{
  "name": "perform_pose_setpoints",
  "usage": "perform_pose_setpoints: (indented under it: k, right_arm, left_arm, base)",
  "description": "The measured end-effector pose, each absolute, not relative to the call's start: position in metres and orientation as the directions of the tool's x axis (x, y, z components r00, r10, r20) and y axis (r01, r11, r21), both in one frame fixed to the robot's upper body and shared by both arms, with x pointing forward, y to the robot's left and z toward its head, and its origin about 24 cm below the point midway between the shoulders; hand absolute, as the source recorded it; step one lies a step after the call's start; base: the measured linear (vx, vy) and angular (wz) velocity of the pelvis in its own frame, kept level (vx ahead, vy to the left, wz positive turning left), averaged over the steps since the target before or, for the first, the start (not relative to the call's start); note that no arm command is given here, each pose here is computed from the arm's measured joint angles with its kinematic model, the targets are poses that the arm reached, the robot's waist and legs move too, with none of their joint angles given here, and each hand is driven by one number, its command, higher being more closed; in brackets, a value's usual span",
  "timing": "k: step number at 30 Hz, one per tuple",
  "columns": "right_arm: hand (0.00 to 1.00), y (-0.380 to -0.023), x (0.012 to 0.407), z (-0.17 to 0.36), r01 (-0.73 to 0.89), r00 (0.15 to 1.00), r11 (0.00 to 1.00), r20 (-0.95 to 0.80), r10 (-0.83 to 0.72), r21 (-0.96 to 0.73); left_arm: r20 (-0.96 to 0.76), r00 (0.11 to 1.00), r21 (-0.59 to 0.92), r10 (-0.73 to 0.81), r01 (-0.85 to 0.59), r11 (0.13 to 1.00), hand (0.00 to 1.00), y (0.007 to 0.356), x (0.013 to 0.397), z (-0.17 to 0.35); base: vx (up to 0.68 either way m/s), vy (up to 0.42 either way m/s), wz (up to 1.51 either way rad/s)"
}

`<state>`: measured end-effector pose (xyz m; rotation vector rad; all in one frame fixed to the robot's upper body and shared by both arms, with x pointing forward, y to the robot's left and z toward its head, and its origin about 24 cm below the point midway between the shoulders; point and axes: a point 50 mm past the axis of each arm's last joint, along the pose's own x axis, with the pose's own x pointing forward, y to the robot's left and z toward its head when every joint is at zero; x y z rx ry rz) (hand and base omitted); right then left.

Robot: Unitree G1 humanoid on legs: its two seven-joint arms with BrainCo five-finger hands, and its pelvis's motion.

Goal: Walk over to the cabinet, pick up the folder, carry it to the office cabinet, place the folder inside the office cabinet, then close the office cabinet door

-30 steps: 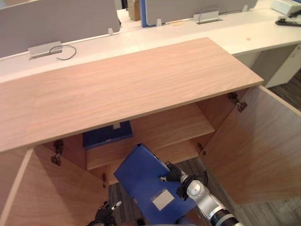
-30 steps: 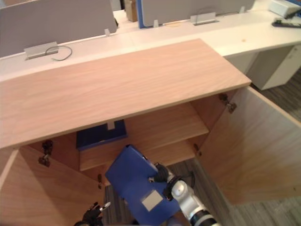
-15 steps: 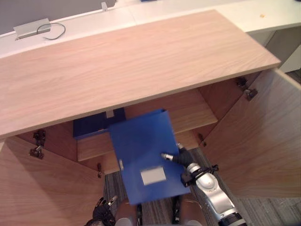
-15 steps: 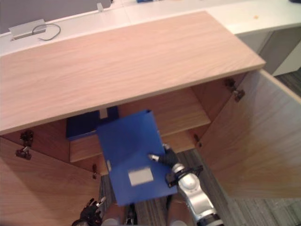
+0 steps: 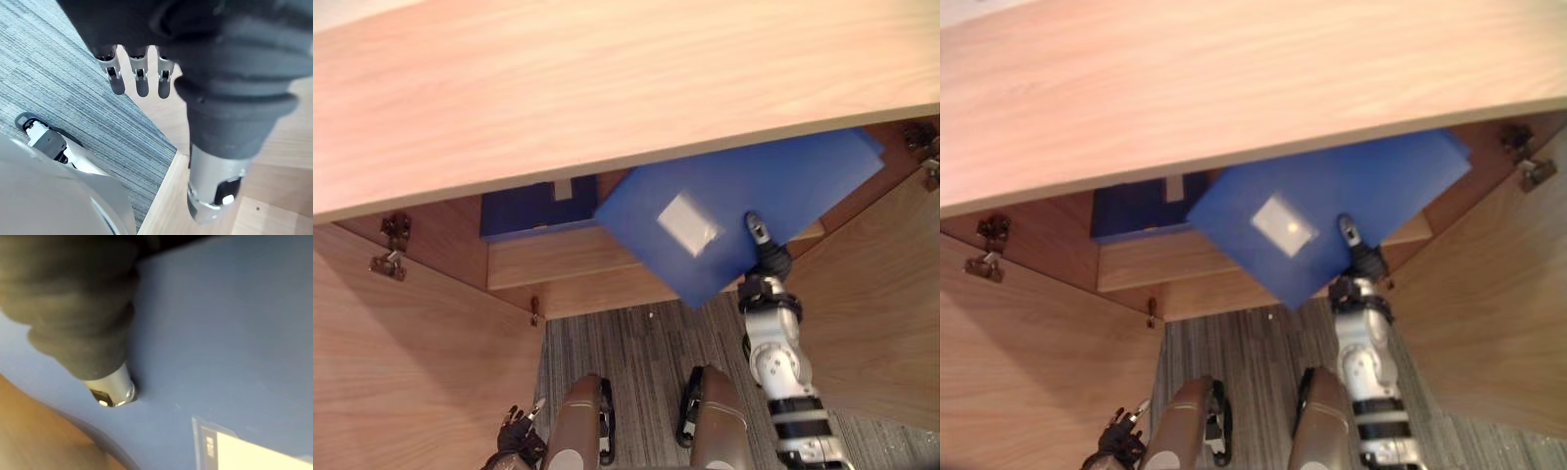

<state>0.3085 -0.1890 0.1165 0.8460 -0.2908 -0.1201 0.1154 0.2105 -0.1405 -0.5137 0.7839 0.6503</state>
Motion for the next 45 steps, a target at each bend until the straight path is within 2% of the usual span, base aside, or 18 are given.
perform_pose_setpoints:
  k: [3,6,9,14,15,16,17,20,23,26,27,31,36,39,41,42,45]
  right_arm:
    - [1.00,-0.192,0.335,0.152,-0.060,0.938,0.602,0.251,-0.239,0.796]
    - [1.00,-0.196,0.363,0.200,-0.097,0.920,0.599,0.301,-0.250,0.795]
    - [1.00,-0.203,0.386,0.241,-0.086,0.910,0.512,0.276,-0.309,0.855]
    - [1.00,-0.229,0.399,0.270,-0.022,0.902,0.192,0.102,-0.419,0.981]
    - [1.00,-0.239,0.398,0.272,-0.001,0.896,0.091,0.041,-0.443,0.996]
    - [1.00,-0.242,0.398,0.273,0.009,0.892,0.056,0.018,-0.451,0.998]
    - [1.00,-0.249,0.398,0.272,0.034,0.884,-0.030,-0.044,-0.465,0.999]
    - [1.00,-0.251,0.396,0.298,-0.010,0.876,-0.066,-0.023,-0.482,0.998]
    - [1.00,-0.266,0.388,0.319,-0.051,0.857,-0.094,-0.005,-0.516,0.994]
    - [1.00,-0.273,0.386,0.318,-0.050,0.843,-0.136,-0.031,-0.537,0.989]
    - [0.00,-0.272,0.386,0.320,-0.053,0.844,-0.132,-0.027,-0.535,0.990]
    - [0.00,-0.267,0.387,0.333,-0.061,0.860,-0.102,0.001,-0.510,0.993]
    - [0.00,-0.260,0.390,0.333,-0.027,0.862,-0.013,0.017,-0.507,1.000]
    - [0.00,-0.256,0.392,0.329,0.002,0.862,0.099,0.048,-0.504,0.995]
    - [0.00,-0.250,0.395,0.323,0.052,0.859,0.253,0.086,-0.504,0.966]
    - [0.00,-0.244,0.399,0.319,0.100,0.863,0.370,0.105,-0.495,0.923]
    - [0.00,-0.220,0.408,0.309,0.152,0.893,0.620,0.162,-0.420,0.770]
  left_arm:
    - [-0.770,0.539,-0.198,0.342,-0.711,0.675,0.00,0.211,0.116,-0.139]
    - [-0.767,0.540,-0.214,0.346,-0.725,0.655,0.00,0.212,0.118,-0.138]
    - [-0.767,0.534,-0.197,0.355,-0.723,0.662,0.00,0.214,0.120,-0.137]
    - [-0.771,0.500,-0.178,0.393,-0.763,0.622,0.00,0.213,0.125,-0.135]
    - [-0.777,0.483,-0.188,0.404,-0.790,0.583,0.00,0.211,0.130,-0.134]
    - [-0.776,0.477,-0.189,0.412,-0.800,0.570,0.00,0.211,0.132,-0.134]
    - [-0.775,0.462,-0.197,0.431,-0.825,0.530,0.00,0.213,0.139,-0.131]
    - [-0.770,0.450,-0.218,0.453,-0.852,0.476,0.00,0.215,0.146,-0.127]
    - [-0.748,0.473,-0.232,0.465,-0.843,0.485,0.00,0.214,0.163,-0.119]
    - [-0.739,0.488,-0.243,0.465,-0.836,0.492,0.00,0.211,0.167,-0.116]
    - [-0.737,0.491,-0.246,0.464,-0.835,0.492,0.00,0.211,0.168,-0.116]
    - [-0.725,0.516,-0.255,0.456,-0.816,0.518,0.00,0.208,0.175,-0.112]
    - [-0.722,0.527,-0.260,0.448,-0.807,0.531,0.00,0.207,0.179,-0.110]
    - [-0.723,0.527,-0.259,0.446,-0.806,0.532,0.00,0.207,0.179,-0.110]
    - [-0.723,0.527,-0.258,0.447,-0.806,0.533,0.00,0.208,0.178,-0.110]
    - [-0.721,0.527,-0.254,0.450,-0.805,0.536,0.00,0.209,0.178,-0.110]
    - [-0.713,0.529,-0.237,0.460,-0.800,0.552,0.00,0.211,0.179,-0.109]
  base:
    - [-0.03,-0.003,0.06]
    - [0.01,-0.019,0.06]
    - [0.03,-0.038,0.14]
    - [0.04,-0.035,0.31]
    - [0.03,-0.018,0.53]
    - [0.04,-0.015,0.72]
    - [0.03,-0.004,0.51]
    - [0.05,0.026,0.33]
    - [0.05,0.079,0.41]
    - [0.03,0.048,0.30]
    - [0.00,0.000,0.00]
    - [-0.08,-0.069,-0.03]
    - [-0.11,-0.052,0.04]
    - [-0.08,-0.020,-0.05]
    - [-0.04,-0.018,-0.13]
    - [-0.03,-0.020,-0.22]
    - [-0.03,-0.022,-0.29]
